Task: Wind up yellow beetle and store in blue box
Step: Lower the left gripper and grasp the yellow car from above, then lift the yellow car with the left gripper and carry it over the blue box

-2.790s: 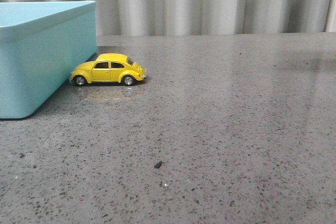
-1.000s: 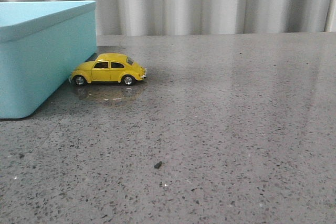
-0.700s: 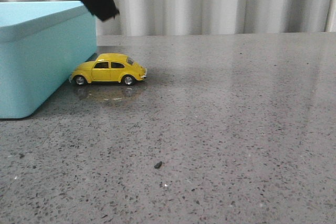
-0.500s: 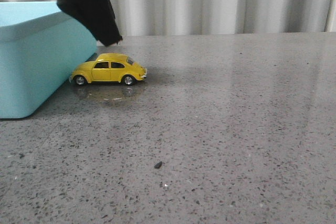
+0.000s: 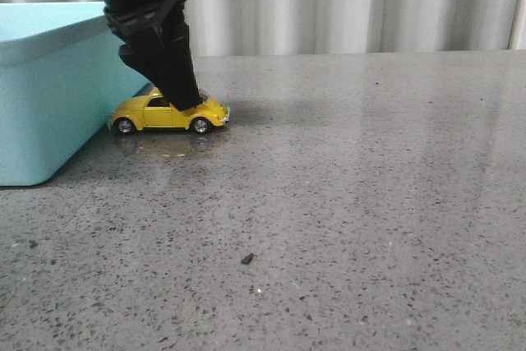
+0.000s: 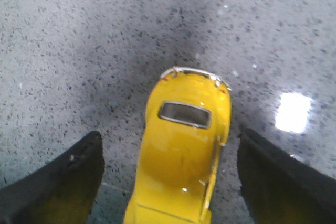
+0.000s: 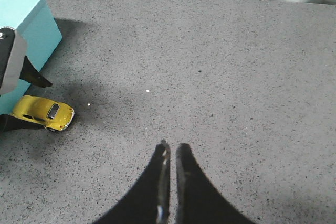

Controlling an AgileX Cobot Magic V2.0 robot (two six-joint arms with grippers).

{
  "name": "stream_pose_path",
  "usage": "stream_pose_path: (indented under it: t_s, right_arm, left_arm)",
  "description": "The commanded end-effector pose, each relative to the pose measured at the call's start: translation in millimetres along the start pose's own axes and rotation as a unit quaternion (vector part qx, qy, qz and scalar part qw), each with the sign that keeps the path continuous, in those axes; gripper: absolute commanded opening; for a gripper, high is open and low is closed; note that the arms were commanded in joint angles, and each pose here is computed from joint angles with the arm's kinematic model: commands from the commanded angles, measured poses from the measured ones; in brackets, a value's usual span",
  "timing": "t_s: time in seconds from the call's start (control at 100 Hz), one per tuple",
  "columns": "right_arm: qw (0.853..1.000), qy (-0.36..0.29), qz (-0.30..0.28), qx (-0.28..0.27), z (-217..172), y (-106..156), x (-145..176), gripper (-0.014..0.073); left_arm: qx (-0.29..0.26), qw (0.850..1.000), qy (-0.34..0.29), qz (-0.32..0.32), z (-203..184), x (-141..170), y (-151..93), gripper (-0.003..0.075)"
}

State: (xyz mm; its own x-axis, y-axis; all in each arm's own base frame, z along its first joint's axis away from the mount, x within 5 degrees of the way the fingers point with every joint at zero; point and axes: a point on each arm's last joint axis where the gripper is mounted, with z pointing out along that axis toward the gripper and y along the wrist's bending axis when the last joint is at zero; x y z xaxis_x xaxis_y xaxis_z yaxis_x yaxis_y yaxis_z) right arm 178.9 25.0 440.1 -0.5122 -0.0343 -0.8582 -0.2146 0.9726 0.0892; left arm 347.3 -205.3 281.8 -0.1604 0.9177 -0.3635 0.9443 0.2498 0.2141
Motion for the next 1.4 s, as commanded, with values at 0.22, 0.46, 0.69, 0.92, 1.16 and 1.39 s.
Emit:
stream_pose_path:
  t_s: [0.22,0.46,0.69,0.92,1.16,1.39]
  right_arm:
    - [0.998,-0.055,-0.002,0.002,-12,2,-11,-0.0050]
    - [0.998,-0.055,-0.002,0.002,-12,2,-11,-0.0050]
    - [0.998,-0.055,-0.002,0.002,-12,2,-11,-0.0050]
    - [0.998,-0.055,-0.002,0.002,-12,2,-11,-0.0050]
    - [0.998,-0.055,-0.002,0.002,-12,2,-11,-0.0050]
    - [0.998,-0.055,-0.002,0.002,-12,2,-11,-0.0050]
  left_arm:
    - [-0.018,1.000,-0.026,0.002,-9,-10,4,0.0492]
    - [-0.012,1.000,-0.019,0.001,0,-9,5,0.0490]
    - [-0.002,1.000,-0.011,0.001,0,-8,3,0.0300]
    - [0.001,1.000,-0.009,0.001,0,-8,3,0.0123]
    - [0.017,1.000,-0.001,0.005,-7,-11,0,0.0048]
    - [-0.012,0.999,-0.035,-0.001,-53,-34,12,-0.0016]
